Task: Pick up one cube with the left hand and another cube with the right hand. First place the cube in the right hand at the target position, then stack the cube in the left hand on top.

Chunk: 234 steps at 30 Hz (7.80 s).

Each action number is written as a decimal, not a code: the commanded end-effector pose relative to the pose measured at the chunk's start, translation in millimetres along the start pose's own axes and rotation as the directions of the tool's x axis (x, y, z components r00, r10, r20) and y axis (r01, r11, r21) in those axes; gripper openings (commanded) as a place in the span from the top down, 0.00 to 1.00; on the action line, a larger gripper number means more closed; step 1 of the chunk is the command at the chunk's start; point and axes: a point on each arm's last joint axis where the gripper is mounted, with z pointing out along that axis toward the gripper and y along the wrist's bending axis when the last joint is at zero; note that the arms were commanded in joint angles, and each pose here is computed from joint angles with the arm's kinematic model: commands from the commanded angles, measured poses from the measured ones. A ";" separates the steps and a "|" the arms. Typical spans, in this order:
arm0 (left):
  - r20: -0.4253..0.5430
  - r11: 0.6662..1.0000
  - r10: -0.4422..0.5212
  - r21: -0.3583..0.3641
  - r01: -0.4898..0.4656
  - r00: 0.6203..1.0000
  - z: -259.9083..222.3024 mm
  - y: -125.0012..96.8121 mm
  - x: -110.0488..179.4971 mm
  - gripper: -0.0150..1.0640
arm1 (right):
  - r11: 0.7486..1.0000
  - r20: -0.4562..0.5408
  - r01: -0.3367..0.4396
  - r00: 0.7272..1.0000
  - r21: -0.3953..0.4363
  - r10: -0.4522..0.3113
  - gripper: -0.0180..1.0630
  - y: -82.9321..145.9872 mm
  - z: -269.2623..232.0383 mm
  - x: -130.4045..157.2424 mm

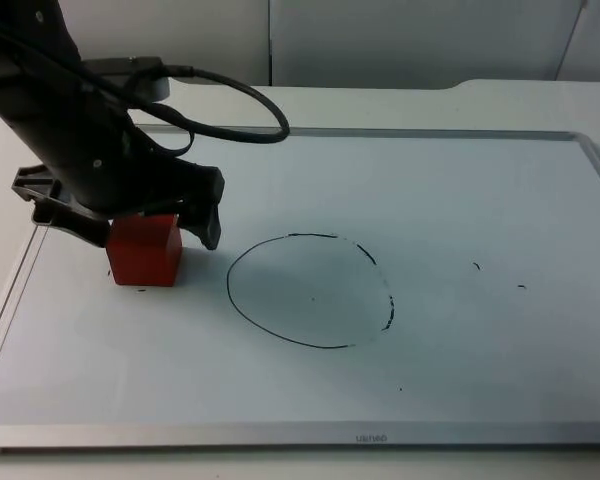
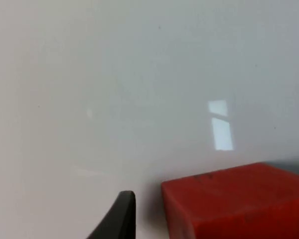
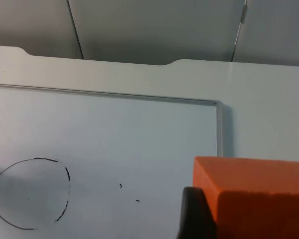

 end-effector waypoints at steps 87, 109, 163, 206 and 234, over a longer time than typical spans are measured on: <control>0.095 0.908 0.409 0.060 -0.416 0.907 -220.3 -92.0 98.7 0.99 | 0.835 -0.559 0.239 0.648 -0.496 -0.517 0.99 224.3 362.3 67.8; 0.096 0.908 0.409 0.061 -0.415 0.908 -220.3 -92.1 98.7 0.99 | 0.817 -0.536 0.291 0.638 -0.498 -0.553 0.99 231.8 385.5 86.1; 0.163 0.867 0.474 0.085 -0.491 0.865 -195.6 -109.3 75.2 0.99 | 0.813 0.147 0.386 0.922 -0.436 -0.359 0.07 93.3 54.9 -43.7; 0.050 0.762 0.643 0.056 -0.645 0.764 -45.7 -180.1 -2.2 0.99 | 0.894 0.245 0.309 0.940 -0.325 -0.235 0.07 -0.4 -60.9 26.2; -0.001 0.741 0.672 0.018 -0.672 0.741 -18.2 -169.6 -1.9 0.99 | 0.897 0.249 0.313 0.938 -0.312 -0.241 0.07 -1.3 -60.6 25.8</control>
